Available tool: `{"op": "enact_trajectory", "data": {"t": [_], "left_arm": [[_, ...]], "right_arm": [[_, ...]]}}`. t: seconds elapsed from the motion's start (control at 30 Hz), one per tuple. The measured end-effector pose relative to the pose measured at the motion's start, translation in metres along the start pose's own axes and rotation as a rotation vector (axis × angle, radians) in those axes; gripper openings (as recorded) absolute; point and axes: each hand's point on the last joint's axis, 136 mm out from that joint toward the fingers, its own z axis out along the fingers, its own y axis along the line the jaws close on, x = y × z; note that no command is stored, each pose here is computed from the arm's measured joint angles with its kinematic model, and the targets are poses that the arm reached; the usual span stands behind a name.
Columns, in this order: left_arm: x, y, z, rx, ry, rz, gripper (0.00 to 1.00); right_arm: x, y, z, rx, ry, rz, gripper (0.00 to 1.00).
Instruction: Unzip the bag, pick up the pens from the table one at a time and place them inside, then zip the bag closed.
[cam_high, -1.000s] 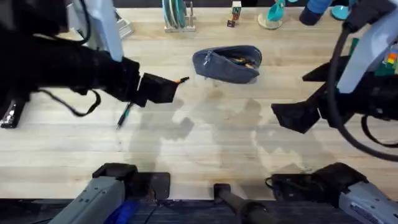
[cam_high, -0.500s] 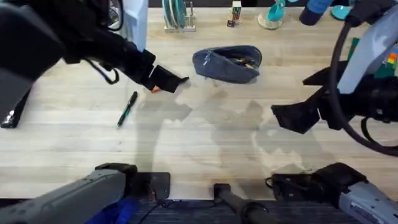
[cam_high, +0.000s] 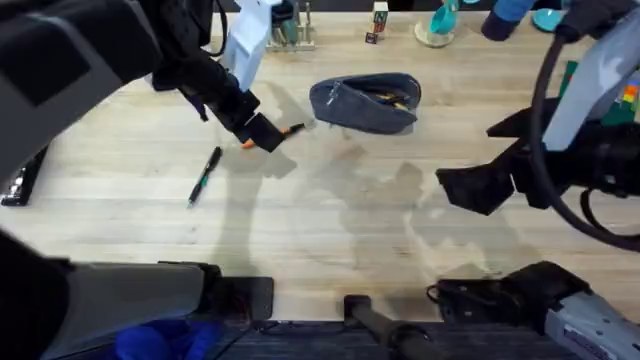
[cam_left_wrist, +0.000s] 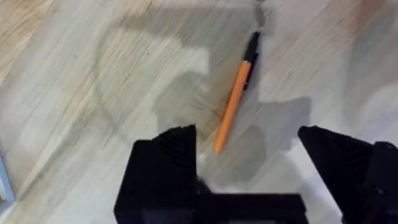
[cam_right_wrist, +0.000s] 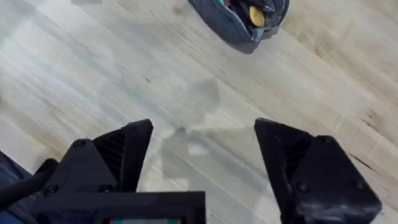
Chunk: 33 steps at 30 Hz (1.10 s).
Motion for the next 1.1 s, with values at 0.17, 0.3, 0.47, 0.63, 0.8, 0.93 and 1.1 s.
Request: {"op": "enact_trajectory", "data": {"t": [0.17,0.3,0.47,0.63,0.8,0.93,1.1], "left_arm": [[0.006,0.008,0.021,0.011,0.042,0.060,0.943],[0.010,0.012,0.040,0.033,0.070,0.093,0.935],[0.013,0.018,0.059,0.041,0.085,0.108,0.936],[0.016,0.019,0.068,0.053,0.097,0.114,0.939],[0.015,0.020,0.069,0.055,0.098,0.117,0.905],[0.012,0.021,0.070,0.056,0.089,0.119,0.774],[0.010,0.020,0.071,0.064,0.076,0.121,0.434]], "right_arm": [[0.000,0.000,0.000,0.000,0.000,0.000,0.997],[0.000,0.000,0.000,0.000,0.000,0.002,0.996],[0.000,0.000,0.000,0.000,0.000,0.002,0.997],[0.000,0.000,0.000,0.000,0.000,0.002,0.997],[0.000,0.000,0.000,0.000,0.000,0.002,0.995],[0.000,0.000,0.000,0.000,0.000,0.002,0.996],[0.000,0.000,0.000,0.000,0.000,0.002,0.995]]}}
